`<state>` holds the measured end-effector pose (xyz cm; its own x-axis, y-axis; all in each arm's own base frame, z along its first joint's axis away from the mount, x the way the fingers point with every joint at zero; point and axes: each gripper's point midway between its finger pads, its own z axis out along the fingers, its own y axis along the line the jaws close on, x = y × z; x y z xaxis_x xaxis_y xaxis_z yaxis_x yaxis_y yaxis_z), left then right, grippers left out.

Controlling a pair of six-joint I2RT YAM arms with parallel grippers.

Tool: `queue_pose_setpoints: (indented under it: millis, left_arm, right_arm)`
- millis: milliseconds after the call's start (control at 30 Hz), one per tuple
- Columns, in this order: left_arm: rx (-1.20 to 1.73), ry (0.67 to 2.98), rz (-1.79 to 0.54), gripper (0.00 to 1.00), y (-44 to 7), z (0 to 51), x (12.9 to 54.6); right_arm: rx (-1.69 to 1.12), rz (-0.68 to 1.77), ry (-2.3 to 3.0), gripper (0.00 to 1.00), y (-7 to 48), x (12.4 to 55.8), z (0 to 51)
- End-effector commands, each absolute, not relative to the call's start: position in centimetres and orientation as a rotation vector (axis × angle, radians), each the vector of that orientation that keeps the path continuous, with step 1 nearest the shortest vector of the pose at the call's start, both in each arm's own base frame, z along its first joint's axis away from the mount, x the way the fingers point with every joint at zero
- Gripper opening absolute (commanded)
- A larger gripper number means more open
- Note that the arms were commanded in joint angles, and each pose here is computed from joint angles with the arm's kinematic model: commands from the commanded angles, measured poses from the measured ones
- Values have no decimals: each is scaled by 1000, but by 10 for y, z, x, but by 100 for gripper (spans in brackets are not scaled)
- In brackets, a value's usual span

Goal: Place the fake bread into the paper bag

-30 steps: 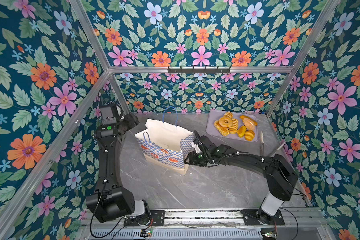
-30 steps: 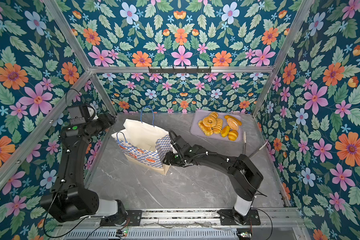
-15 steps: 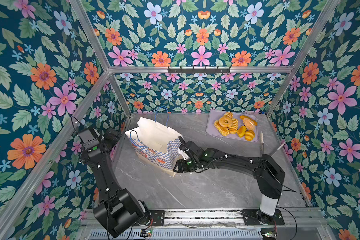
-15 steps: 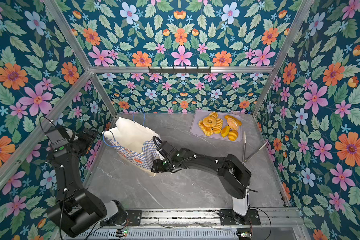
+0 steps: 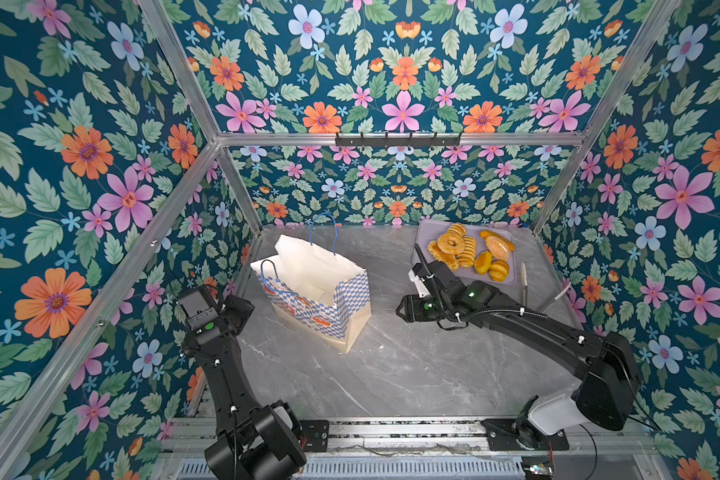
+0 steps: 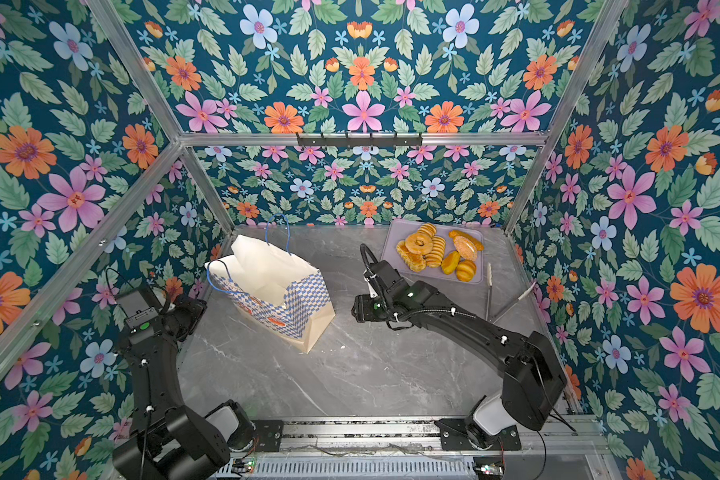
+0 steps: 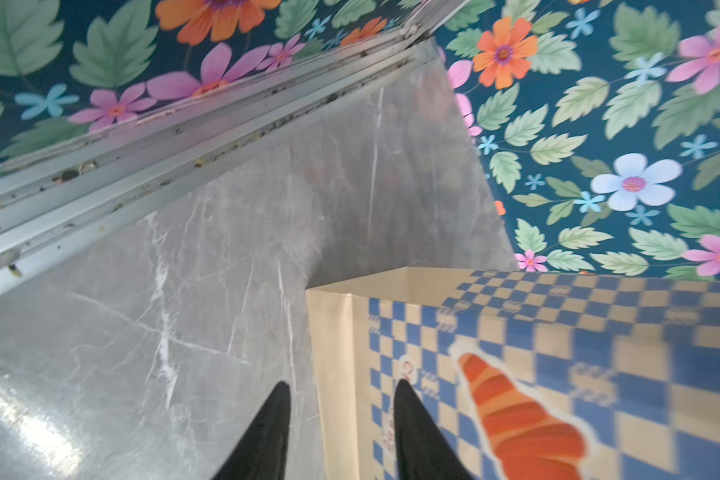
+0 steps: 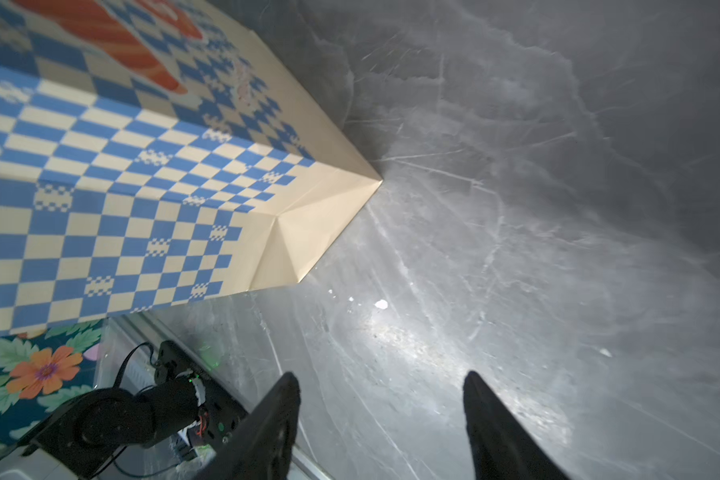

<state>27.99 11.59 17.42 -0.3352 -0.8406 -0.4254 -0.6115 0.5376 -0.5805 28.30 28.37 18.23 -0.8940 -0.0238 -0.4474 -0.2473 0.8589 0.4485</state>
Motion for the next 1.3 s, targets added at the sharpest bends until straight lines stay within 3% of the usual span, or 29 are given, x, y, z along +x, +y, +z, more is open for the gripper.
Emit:
queue_pose_setpoints:
  millis: [0, 233, 800, 1133, 1267]
  left_arm:
    - [-1213, 2071, -437, 37, 114, 153, 278]
    - [-1230, 2094, -545, 37, 103, 120, 293]
    - [-1079, 2250, -589, 44, 76, 89, 399]
    - [-975, 2250, -690, 52, 53, 86, 470]
    - [-980, 2241, -623, 66, 62, 98, 459]
  right_arm:
    - [-56, 517, 2601, 65, 233, 304, 180]
    - [174, 456, 2520, 63, 175, 364, 177]
    - [175, 529, 2592, 57, 225, 465, 134]
    - [162, 429, 2654, 55, 236, 506, 99]
    - [134, 415, 2684, 52, 243, 517, 85]
